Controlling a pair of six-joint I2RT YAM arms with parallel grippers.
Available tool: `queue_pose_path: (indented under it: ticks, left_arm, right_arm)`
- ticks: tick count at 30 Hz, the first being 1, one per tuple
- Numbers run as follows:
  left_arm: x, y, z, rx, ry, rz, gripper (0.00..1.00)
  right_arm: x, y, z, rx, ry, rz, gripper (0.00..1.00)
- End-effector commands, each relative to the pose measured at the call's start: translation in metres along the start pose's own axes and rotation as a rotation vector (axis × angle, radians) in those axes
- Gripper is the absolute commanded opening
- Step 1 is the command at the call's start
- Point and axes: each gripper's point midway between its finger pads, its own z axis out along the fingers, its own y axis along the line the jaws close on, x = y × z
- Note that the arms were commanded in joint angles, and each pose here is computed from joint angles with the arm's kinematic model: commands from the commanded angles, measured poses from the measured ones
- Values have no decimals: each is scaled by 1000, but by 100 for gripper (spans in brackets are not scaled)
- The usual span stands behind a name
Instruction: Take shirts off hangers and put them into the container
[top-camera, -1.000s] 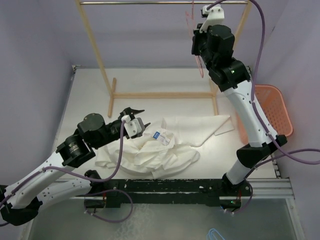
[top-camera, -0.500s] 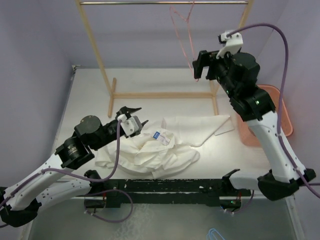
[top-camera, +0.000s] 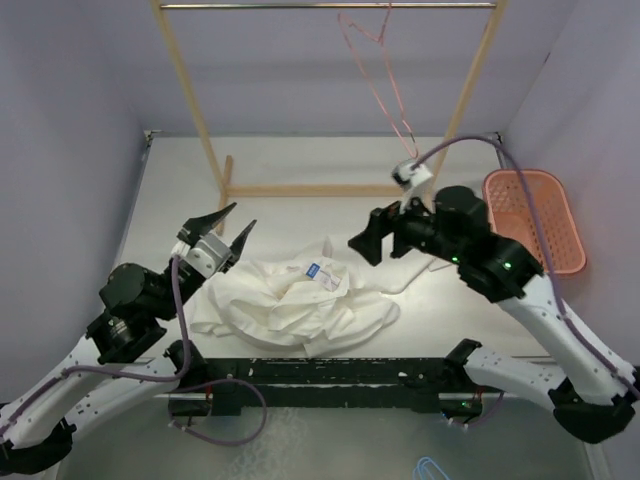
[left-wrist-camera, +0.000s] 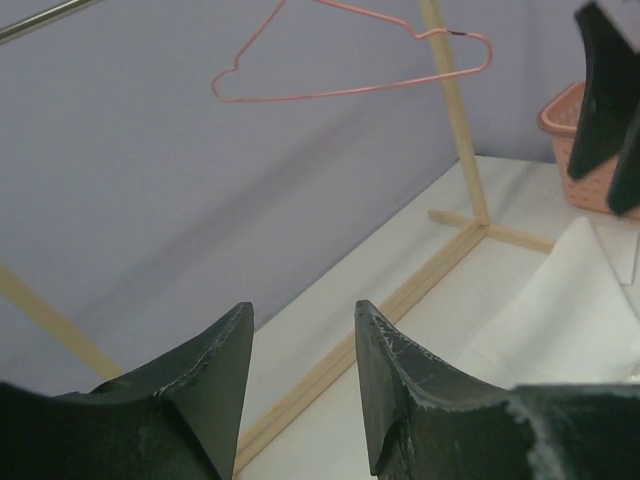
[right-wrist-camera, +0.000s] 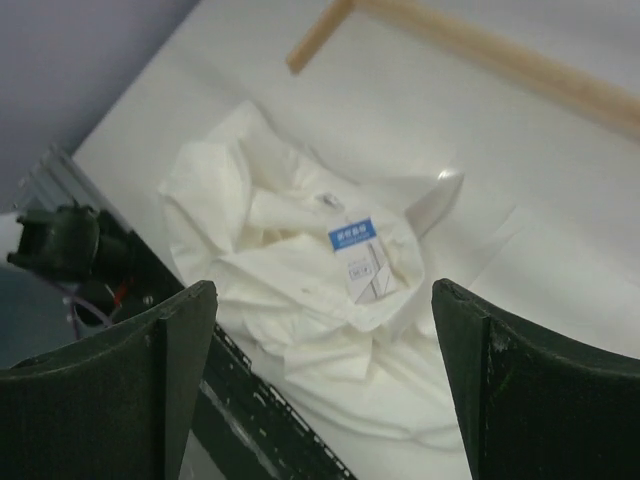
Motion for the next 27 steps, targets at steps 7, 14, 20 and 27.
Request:
queue_pose_path:
  ticks: [7,14,20,27]
  left_arm:
    - [-14,41,-24,-221,-91,-45,48]
    - [8,17,3,-121,12,-39,47]
    - [10,17,3,-126,9,-46,47]
    - [12,14,5,-114,12,-48,47]
  right_arm:
    - [124,7,104,49,406,-2,91]
    - [181,82,133,-140,586,-195,92]
    - [209,96,169,-179,562,-240,95]
    - [237,93,209,-184,546,-275,96]
